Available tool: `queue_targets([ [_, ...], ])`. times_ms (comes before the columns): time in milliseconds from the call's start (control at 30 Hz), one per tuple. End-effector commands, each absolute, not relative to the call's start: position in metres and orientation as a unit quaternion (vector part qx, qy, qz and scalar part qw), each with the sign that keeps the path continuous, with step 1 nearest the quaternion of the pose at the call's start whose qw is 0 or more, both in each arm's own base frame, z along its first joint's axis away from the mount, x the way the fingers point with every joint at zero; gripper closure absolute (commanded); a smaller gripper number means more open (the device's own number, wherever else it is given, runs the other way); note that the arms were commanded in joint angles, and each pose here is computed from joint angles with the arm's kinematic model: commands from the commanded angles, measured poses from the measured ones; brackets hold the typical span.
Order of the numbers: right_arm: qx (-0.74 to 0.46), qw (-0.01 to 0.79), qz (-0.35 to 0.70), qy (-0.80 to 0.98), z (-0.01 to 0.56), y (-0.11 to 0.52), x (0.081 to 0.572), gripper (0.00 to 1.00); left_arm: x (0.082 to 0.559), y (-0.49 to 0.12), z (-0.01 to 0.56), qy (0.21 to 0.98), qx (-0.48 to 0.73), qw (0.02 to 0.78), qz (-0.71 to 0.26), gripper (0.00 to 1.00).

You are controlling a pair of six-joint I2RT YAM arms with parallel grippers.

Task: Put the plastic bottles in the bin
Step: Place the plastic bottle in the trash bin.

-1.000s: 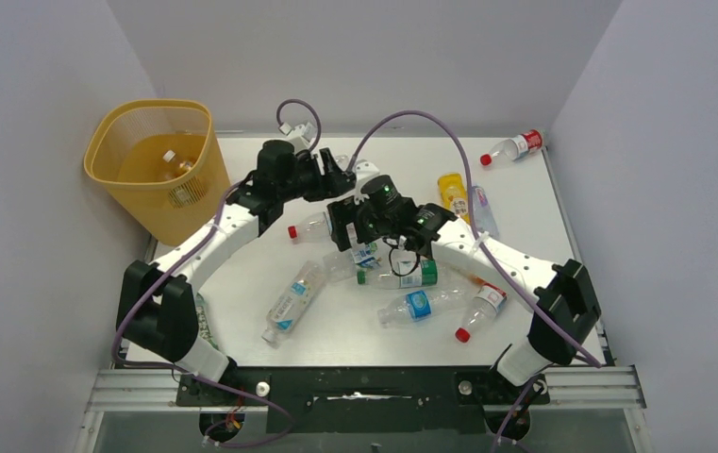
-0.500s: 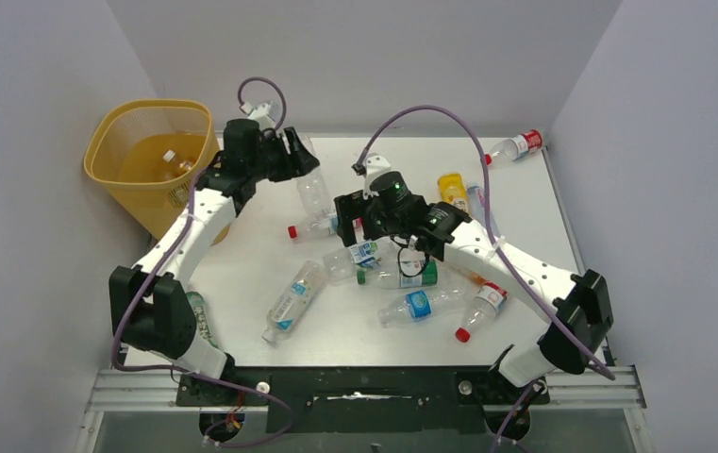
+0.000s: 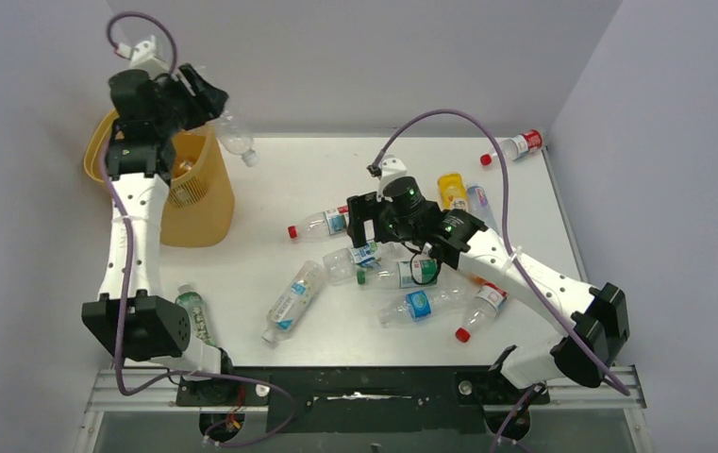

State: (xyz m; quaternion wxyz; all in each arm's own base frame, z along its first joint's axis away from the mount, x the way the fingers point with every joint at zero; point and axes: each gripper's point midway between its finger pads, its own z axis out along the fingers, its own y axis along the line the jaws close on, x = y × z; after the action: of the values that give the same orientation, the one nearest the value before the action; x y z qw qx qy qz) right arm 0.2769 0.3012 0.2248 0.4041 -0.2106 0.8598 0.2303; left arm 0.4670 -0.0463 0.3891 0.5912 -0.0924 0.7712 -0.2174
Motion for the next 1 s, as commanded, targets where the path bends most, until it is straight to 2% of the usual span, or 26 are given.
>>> queue_targets([
  [0, -0.195, 0.419, 0.24, 0.853, 0.23, 0.303, 0.285, 0.02, 0.45, 0.018, 0.467, 0.71, -0.121, 0.669, -0.186, 0.59],
  [133, -0.195, 0.413, 0.242, 0.856, 0.224, 0.304, 0.284, 0.02, 0.443, 0.069, 0.498, 0.675, -0.158, 0.703, -0.159, 0.59],
  [300, -0.195, 0.408, 0.243, 0.858, 0.22, 0.306, 0.284, 0.02, 0.442, 0.104, 0.514, 0.655, -0.182, 0.728, -0.091, 0.57],
  [633, -0.197, 0.403, 0.24, 0.861, 0.216, 0.307, 0.286, 0.02, 0.445, 0.136, 0.469, 0.671, -0.226, 0.706, -0.019, 0.51],
  [733, -0.198, 0.399, 0.24, 0.862, 0.213, 0.308, 0.285, 0.02, 0.446, 0.139, 0.457, 0.678, -0.236, 0.696, -0.013, 0.45],
  [833, -0.201, 0.395, 0.243, 0.863, 0.211, 0.311, 0.285, 0.02, 0.447, 0.139, 0.449, 0.685, -0.241, 0.687, -0.017, 0.34],
  [967, -0.204, 0.388, 0.245, 0.865, 0.206, 0.314, 0.286, 0.02, 0.448, 0.136, 0.44, 0.694, -0.246, 0.676, -0.026, 0.28],
])
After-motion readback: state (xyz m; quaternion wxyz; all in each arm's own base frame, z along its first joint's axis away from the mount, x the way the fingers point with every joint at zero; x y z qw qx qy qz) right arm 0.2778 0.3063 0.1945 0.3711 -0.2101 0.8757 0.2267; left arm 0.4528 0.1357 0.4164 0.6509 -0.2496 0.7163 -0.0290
